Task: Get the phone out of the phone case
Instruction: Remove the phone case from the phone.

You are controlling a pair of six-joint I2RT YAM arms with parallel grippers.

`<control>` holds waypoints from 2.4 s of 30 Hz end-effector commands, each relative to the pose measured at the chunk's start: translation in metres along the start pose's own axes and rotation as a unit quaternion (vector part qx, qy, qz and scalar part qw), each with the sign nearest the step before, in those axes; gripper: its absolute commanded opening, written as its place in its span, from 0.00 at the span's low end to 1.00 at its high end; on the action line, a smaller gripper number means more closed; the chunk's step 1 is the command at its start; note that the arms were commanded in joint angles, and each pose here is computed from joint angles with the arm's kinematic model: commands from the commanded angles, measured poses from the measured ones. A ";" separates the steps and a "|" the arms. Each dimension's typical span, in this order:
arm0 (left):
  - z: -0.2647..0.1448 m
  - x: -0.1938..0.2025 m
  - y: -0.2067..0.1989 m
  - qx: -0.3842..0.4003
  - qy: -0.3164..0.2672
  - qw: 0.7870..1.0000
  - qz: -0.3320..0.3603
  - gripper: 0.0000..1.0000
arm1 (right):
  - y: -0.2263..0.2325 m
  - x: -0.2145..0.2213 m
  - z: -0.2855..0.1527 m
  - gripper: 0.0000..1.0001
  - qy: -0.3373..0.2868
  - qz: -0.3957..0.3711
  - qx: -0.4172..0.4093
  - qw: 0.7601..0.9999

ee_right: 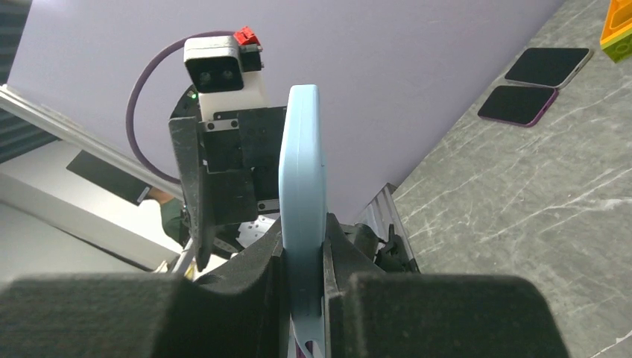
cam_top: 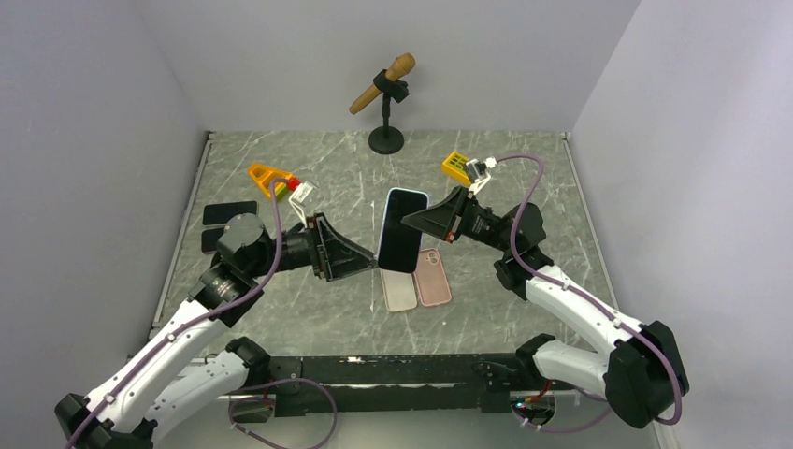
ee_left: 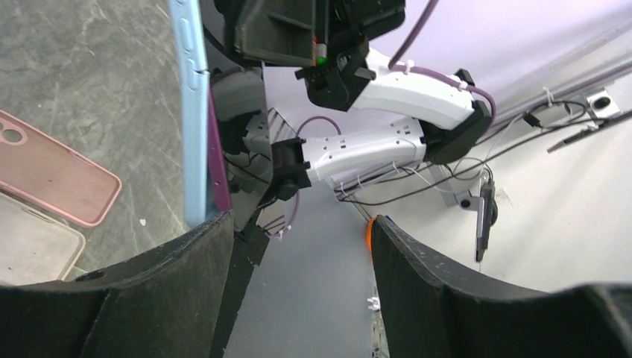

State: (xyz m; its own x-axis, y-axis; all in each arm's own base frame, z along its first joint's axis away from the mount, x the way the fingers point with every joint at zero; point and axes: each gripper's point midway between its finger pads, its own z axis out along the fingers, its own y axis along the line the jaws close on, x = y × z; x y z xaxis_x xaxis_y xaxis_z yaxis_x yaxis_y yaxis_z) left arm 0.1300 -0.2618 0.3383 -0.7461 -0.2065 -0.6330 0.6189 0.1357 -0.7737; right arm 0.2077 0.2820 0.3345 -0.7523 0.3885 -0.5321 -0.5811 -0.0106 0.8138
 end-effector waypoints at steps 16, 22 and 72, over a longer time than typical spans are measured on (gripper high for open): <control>0.016 -0.014 0.015 -0.010 -0.039 0.998 -0.045 0.70 | 0.033 -0.014 0.002 0.00 -0.024 -0.022 -0.069 0.997; 0.014 -0.016 0.020 -0.021 -0.051 0.997 -0.045 0.54 | 0.036 -0.014 0.001 0.00 -0.026 -0.018 -0.078 0.996; 0.054 -0.039 0.004 0.053 0.027 0.997 -0.039 0.00 | 0.026 0.025 0.011 0.14 0.052 0.000 -0.096 0.994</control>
State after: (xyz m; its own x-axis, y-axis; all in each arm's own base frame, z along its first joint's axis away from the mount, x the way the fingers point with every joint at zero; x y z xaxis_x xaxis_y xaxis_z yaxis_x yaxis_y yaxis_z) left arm 0.1592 -0.3034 0.3100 -0.8797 -0.0348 -0.4742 0.4690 0.1010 -0.8774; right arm 0.2188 0.2956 0.3364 -0.8000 0.3965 -0.4503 -0.5414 -0.1534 0.8267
